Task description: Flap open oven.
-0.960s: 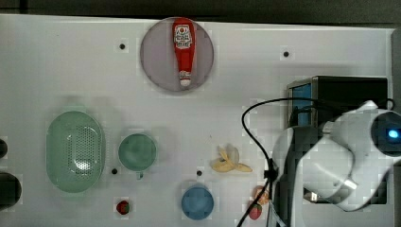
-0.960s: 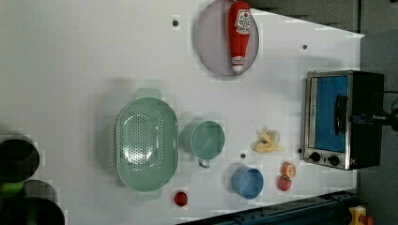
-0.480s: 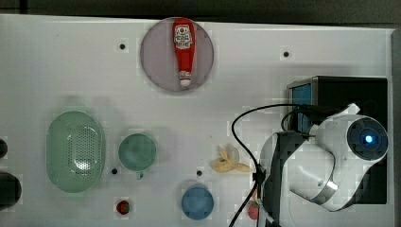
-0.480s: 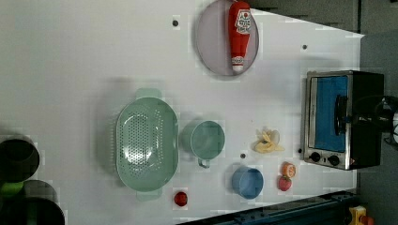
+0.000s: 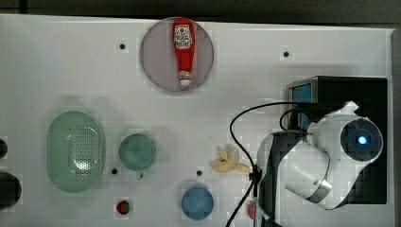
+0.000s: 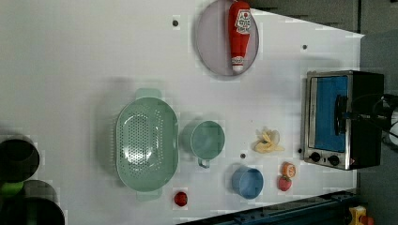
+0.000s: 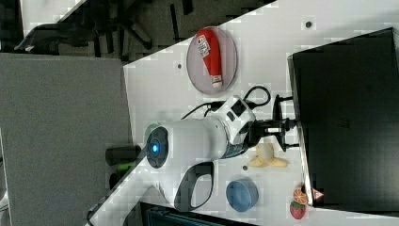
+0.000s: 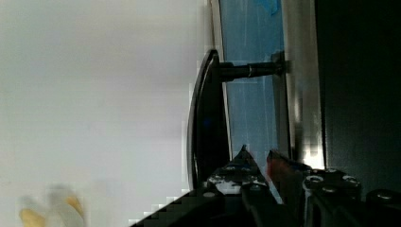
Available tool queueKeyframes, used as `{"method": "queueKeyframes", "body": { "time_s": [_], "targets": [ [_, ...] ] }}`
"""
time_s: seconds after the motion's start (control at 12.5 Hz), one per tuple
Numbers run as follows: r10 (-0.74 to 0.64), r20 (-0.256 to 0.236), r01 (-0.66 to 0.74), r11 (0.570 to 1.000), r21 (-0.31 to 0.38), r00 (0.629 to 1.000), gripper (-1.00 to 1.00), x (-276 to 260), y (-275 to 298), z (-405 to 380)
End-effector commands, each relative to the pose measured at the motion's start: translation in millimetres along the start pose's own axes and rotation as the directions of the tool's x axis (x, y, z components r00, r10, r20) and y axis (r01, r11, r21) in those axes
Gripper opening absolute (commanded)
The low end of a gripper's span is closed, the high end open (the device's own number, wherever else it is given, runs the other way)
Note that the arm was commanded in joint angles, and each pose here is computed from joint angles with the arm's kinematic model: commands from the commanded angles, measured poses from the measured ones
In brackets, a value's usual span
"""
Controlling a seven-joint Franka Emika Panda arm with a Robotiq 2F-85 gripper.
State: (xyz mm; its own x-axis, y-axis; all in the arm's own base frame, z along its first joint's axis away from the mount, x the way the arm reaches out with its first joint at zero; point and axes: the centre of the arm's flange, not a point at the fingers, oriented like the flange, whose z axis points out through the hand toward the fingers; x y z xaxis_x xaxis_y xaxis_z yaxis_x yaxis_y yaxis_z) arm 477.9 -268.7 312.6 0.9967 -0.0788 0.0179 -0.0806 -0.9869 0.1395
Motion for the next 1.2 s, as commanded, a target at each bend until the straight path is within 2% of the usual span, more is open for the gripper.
{"method": "queueKeyframes", "body": {
  "time_s": [0.08,0.4,0.88,1.2],
  "targets": [
    [-0.054,0.018,0.056,0.997,-0.061,0.998,-0.65,8,-32,-3],
    [-0.029,0.053,0.037,0.986,-0.165,0.998,-0.65,14,-77,3],
    [-0.118,0.104,0.142,0.953,-0.267,0.988,-0.65,15,-150,35],
    [-0.038,0.090,0.069,0.927,-0.368,0.995,-0.65,11,-207,74]
  ]
}}
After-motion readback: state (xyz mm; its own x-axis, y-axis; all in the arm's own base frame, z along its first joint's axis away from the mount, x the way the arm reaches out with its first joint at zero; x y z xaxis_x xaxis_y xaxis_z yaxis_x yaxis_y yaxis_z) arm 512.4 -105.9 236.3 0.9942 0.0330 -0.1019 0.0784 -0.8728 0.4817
